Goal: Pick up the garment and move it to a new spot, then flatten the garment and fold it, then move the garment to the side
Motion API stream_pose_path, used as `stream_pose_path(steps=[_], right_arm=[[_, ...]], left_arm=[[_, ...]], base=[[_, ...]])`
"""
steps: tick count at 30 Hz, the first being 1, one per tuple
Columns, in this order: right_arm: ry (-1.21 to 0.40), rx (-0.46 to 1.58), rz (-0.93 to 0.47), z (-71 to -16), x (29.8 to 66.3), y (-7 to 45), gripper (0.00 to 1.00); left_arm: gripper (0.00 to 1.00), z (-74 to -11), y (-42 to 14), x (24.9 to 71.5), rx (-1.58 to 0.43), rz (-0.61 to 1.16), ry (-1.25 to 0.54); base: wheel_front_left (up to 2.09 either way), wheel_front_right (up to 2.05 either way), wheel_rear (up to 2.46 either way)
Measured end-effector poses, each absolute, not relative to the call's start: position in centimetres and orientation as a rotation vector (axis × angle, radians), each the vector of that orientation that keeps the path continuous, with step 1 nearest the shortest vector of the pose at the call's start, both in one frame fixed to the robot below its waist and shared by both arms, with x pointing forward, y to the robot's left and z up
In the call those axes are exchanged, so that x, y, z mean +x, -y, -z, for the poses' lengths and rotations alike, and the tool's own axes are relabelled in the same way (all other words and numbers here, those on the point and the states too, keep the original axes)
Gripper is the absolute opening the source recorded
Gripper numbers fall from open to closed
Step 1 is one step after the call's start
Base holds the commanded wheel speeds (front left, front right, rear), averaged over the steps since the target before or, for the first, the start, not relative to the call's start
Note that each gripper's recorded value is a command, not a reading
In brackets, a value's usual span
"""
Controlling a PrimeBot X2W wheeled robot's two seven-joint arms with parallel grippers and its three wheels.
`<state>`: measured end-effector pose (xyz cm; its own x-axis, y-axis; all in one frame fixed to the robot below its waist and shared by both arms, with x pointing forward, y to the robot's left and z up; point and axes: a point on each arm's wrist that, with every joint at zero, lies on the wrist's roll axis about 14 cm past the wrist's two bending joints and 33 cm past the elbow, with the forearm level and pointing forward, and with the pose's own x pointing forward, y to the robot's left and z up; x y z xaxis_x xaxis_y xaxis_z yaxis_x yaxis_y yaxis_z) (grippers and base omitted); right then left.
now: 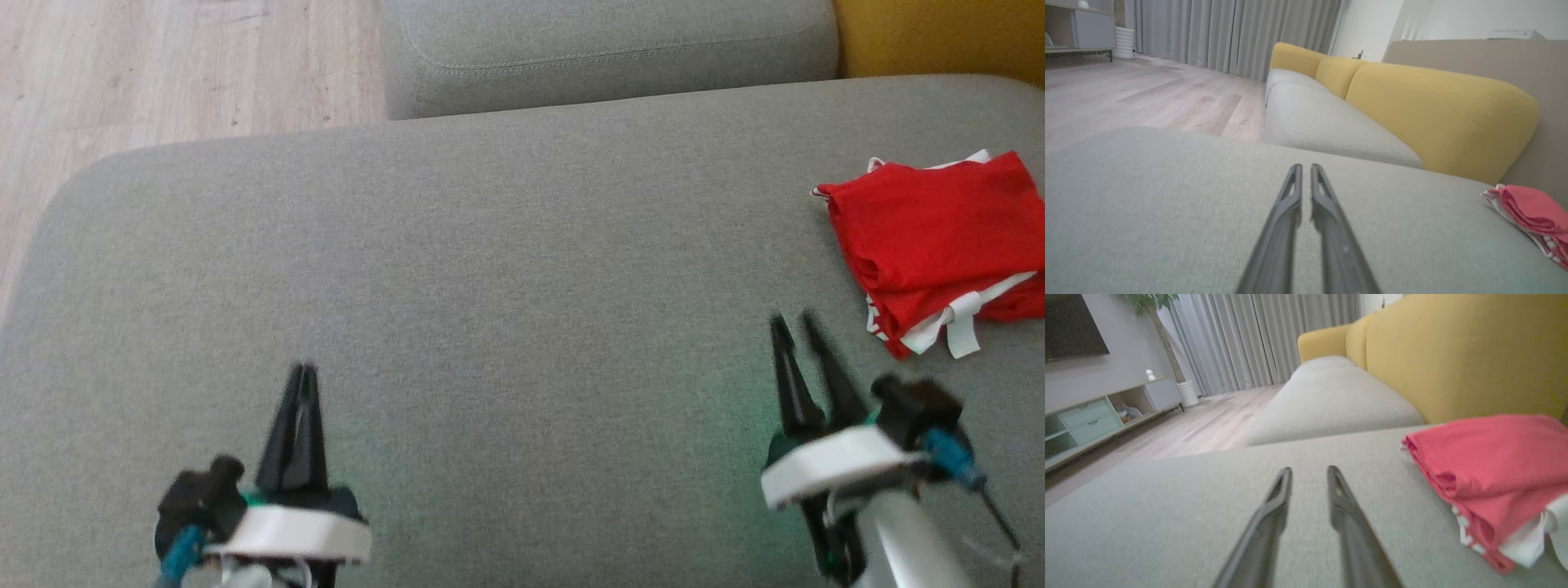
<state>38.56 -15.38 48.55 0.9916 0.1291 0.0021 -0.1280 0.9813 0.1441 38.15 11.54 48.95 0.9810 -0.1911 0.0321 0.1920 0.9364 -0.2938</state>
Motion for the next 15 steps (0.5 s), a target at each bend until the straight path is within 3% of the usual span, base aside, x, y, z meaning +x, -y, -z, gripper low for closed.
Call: stream_pose_path(steps=[5, 15], right_arm=[[-0.133, 0.185, -0.103, -44.6, 36.3, 15.6, 0.00], [-0.128, 0.297, -0.070, -45.1, 36.7, 16.1, 0.00]], left_arm=[[0.00, -45.6, -12.0, 36.6, -0.324, 0.164, -0.106], [0.00, -45.5, -12.7, 36.7, -0.420, 0.128, -0.127]], base=[[0.00, 0.00, 0.00], [0.00, 0.00, 0.00]])
